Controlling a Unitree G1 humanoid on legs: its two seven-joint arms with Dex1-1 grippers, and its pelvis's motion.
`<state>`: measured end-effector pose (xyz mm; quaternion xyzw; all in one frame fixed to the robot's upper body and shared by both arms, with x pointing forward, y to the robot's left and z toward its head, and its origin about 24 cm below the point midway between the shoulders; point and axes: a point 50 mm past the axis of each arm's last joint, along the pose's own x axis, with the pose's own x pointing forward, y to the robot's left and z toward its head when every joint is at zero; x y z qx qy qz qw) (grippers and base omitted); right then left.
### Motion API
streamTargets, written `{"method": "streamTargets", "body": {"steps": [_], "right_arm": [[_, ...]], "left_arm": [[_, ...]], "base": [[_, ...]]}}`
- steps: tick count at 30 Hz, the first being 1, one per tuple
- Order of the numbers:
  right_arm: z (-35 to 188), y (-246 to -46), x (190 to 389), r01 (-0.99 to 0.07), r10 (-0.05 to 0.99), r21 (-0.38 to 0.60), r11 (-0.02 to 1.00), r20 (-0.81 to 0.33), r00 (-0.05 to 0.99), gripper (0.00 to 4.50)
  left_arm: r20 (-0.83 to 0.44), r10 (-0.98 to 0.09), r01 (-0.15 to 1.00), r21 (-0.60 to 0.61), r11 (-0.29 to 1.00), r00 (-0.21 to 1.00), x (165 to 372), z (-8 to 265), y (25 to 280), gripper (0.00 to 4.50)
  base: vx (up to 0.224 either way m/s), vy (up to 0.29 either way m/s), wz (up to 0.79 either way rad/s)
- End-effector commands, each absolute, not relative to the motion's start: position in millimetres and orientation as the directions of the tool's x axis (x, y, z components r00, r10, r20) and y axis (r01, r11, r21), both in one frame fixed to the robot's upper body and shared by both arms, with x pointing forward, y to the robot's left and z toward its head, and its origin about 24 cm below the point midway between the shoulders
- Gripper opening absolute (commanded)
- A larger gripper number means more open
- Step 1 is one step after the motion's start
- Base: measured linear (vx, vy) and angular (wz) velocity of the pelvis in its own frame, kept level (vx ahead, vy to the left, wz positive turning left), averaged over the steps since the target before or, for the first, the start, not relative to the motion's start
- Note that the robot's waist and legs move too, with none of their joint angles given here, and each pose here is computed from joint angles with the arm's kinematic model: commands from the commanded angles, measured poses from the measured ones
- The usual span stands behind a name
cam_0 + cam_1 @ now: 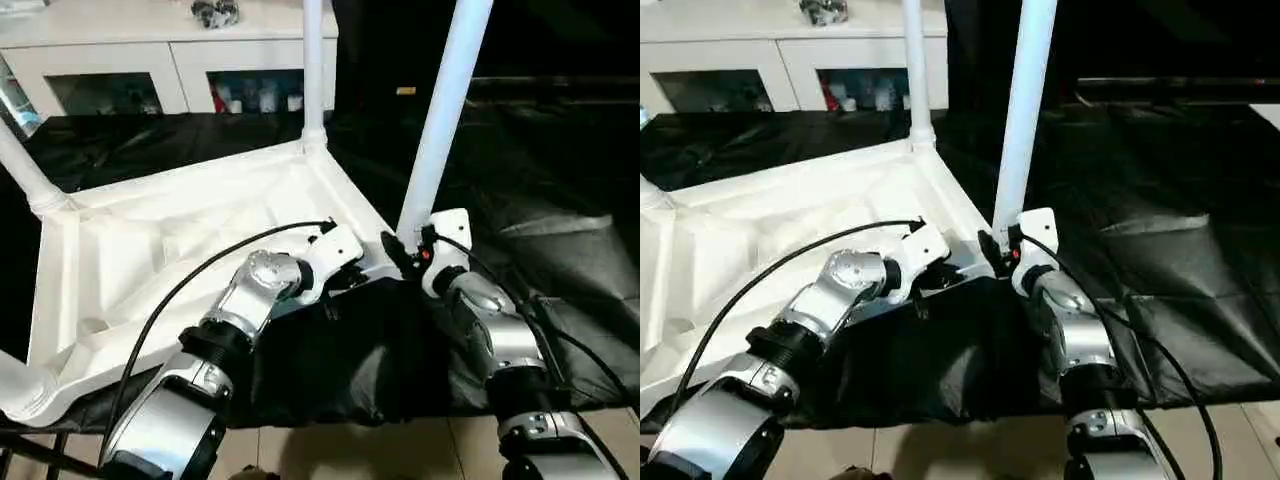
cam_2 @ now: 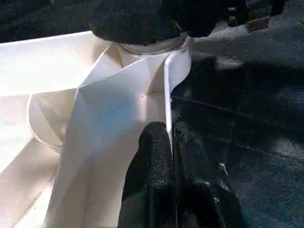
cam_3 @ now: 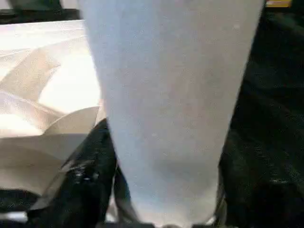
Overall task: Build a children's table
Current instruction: Rotate leg to tighten
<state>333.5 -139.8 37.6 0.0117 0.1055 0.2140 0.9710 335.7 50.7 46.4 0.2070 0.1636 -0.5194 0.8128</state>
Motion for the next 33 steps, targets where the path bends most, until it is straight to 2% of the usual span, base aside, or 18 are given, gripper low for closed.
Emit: {"method": "streamTargets", "body": {"steps": [1, 2, 3, 5, 10, 13, 14, 15, 16, 19, 20, 21, 22, 25, 26, 33], "right_arm": [[36.5, -106.2, 325.7, -0.598, 0.602, 0.083, 0.797, -0.192, 0.775, 3.35], [36.6, -108.6, 325.3, -0.607, 0.605, 0.06, 0.793, -0.195, 0.772, 3.35], [37.2, -112.5, 324.6, -0.62, 0.614, 0.036, 0.784, -0.196, 0.764, 3.53], [39.2, -118.5, 323.6, -0.644, 0.634, 0.01, 0.765, -0.186, 0.751, 3.53], [47.1, -131.9, 311.1, -0.801, 0.785, -0.017, 0.599, -0.184, 0.591, 3.53], [49.7, -136.1, 302.6, -0.866, 0.848, -0.004, 0.5, -0.2, 0.49, 3.53], [50.4, -138.8, 294.2, -0.913, 0.892, 0.022, 0.408, -0.224, 0.393, 3.53], [50.4, -138.8, 294.2, -0.913, 0.892, 0.022, 0.408, -0.224, 0.393, 3.53], [49.8, -141.2, 285.8, -0.946, 0.92, 0.044, 0.321, -0.253, 0.301, 3.53], [48.6, -142.6, 281.3, -0.959, 0.929, 0.064, 0.277, -0.272, 0.25, 3.53], [47.3, -143.7, 276.6, -0.968, 0.936, 0.089, 0.233, -0.29, 0.199, 3.32], [47.2, -143.8, 276.3, -0.969, 0.936, 0.09, 0.231, -0.291, 0.196, 3.32], [46.0, -143.9, 272.2, -0.974, 0.941, 0.124, 0.192, -0.304, 0.146, 3.32], [45.7, -143.7, 269.6, -0.975, 0.943, 0.15, 0.166, -0.312, 0.112, 3.08], [45.4, -143.4, 269.5, -0.975, 0.943, 0.152, 0.165, -0.314, 0.11, 2.88], [44.0, -142.4, 266.2, -0.973, 0.942, 0.171, 0.154, -0.323, 0.092, 2.45]], "left_arm": [[-0.395, -0.856, 0.941, 0.198, 0.274, 0.332, 329.5, 61.5, 24.3, 0.0], [-0.397, -0.858, 0.943, 0.197, 0.267, 0.326, 329.0, 61.1, 26.3, 0.0], [-0.399, -0.861, 0.947, 0.194, 0.256, 0.314, 328.2, 60.5, 29.6, 0.0], [-0.401, -0.87, 0.955, 0.19, 0.228, 0.288, 326.4, 59.9, 34.7, 0.0], [-0.435, -0.875, 0.972, 0.182, 0.148, 0.215, 322.6, 57.3, 54.0, 0.0], [-0.441, -0.881, 0.98, 0.166, 0.106, 0.17, 320.2, 57.8, 61.0, 0.0], [-0.45, -0.883, 0.986, 0.151, 0.07, 0.132, 318.3, 58.1, 67.0, 0.0], [-0.45, -0.883, 0.986, 0.151, 0.07, 0.132, 318.3, 58.1, 67.0, 0.0], [-0.455, -0.883, 0.988, 0.146, 0.051, 0.113, 317.5, 58.6, 70.9, 0.0], [-0.462, -0.882, 0.99, 0.139, 0.033, 0.095, 316.7, 58.8, 74.4, 0.0], [-0.469, -0.88, 0.991, 0.131, 0.008, 0.07, 315.2, 58.8, 77.7, 0.0], [-0.47, -0.88, 0.991, 0.131, 0.007, 0.068, 315.1, 58.8, 77.9, 0.0], [-0.48, -0.876, 0.992, 0.125, -0.013, 0.049, 313.8, 58.3, 80.9, 0.0], [-0.493, -0.869, 0.993, 0.117, -0.031, 0.03, 312.9, 57.5, 84.3, 0.0], [-0.495, -0.868, 0.993, 0.116, -0.034, 0.028, 312.9, 57.5, 85.2, 0.0], [-0.503, -0.864, 0.993, 0.107, -0.043, 0.017, 313.2, 57.6, 87.9, 0.0]], "base": [[0.0, 0.0, 0.0], [0.0, 0.0, 0.0], [0.0, 0.0, 0.0], [0.0, 0.0, 0.0], [0.0, 0.0, 0.0], [0.0, 0.0, 0.0], [0.0, 0.0, 0.0], [0.0, 0.0, 0.0], [0.0, 0.0, 0.0], [0.0, 0.0, 0.0], [0.0, 0.0, 0.0], [0.0, 0.0, 0.0], [0.0, 0.0, 0.0], [0.0, 0.0, 0.0], [0.0, 0.0, 0.0], [0.0, 0.0, 0.0]]}}
